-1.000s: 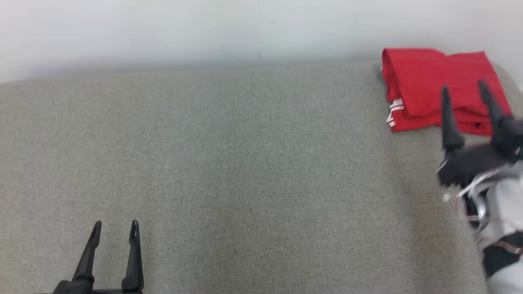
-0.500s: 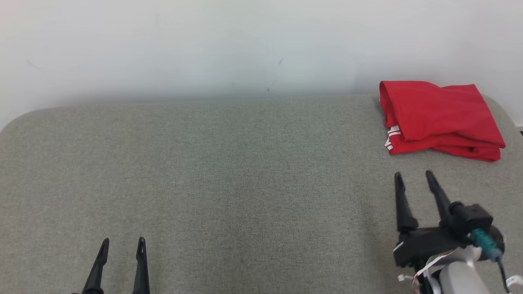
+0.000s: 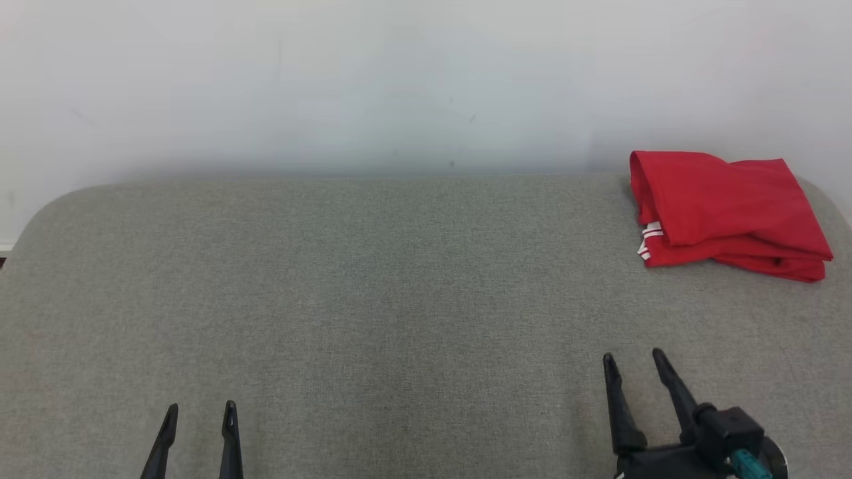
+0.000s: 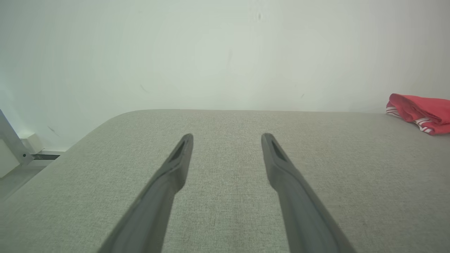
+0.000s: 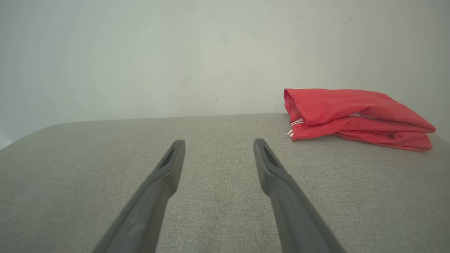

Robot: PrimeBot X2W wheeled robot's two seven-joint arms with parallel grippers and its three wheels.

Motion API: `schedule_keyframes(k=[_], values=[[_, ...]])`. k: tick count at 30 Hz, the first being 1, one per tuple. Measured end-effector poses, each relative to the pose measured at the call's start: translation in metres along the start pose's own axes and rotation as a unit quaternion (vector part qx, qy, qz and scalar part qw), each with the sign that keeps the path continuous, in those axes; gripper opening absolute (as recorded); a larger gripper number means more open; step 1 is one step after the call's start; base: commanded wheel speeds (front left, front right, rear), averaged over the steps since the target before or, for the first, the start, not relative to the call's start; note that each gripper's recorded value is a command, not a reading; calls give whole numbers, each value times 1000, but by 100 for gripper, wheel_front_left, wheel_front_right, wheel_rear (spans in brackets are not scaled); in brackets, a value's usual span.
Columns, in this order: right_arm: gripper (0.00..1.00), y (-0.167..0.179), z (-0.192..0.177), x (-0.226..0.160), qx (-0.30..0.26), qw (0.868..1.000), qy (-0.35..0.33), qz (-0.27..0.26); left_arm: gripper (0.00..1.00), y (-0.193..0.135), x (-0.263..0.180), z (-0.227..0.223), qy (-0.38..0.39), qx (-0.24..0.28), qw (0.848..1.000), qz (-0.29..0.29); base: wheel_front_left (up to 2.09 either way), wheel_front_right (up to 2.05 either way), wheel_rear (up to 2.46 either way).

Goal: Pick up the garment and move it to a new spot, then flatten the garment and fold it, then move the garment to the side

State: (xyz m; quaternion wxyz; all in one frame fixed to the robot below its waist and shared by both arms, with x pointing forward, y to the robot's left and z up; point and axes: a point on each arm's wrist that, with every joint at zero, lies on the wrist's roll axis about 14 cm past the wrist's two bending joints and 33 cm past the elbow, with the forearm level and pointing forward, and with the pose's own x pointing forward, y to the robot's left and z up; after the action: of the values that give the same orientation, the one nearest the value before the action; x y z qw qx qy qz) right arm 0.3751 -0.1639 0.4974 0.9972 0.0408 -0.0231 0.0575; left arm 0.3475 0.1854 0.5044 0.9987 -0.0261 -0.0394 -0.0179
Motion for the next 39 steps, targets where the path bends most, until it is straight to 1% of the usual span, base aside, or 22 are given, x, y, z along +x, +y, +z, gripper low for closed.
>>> schedule_keyframes(k=[4, 13, 39], values=[[100, 9, -9, -9, 5, 1000, 12, 8, 100, 4, -3, -2, 3, -1, 1000, 8, 0, 0, 0], [100, 13, -8, -16, 32, 999, 9, 10, 100, 9, -8, -4, 7, -4, 1000, 19, 0, 0, 0], [100, 5, -12, -19, 35, 999, 13, -3, 100, 2, -11, -8, 13, -15, 1000, 5, 0, 0, 0]])
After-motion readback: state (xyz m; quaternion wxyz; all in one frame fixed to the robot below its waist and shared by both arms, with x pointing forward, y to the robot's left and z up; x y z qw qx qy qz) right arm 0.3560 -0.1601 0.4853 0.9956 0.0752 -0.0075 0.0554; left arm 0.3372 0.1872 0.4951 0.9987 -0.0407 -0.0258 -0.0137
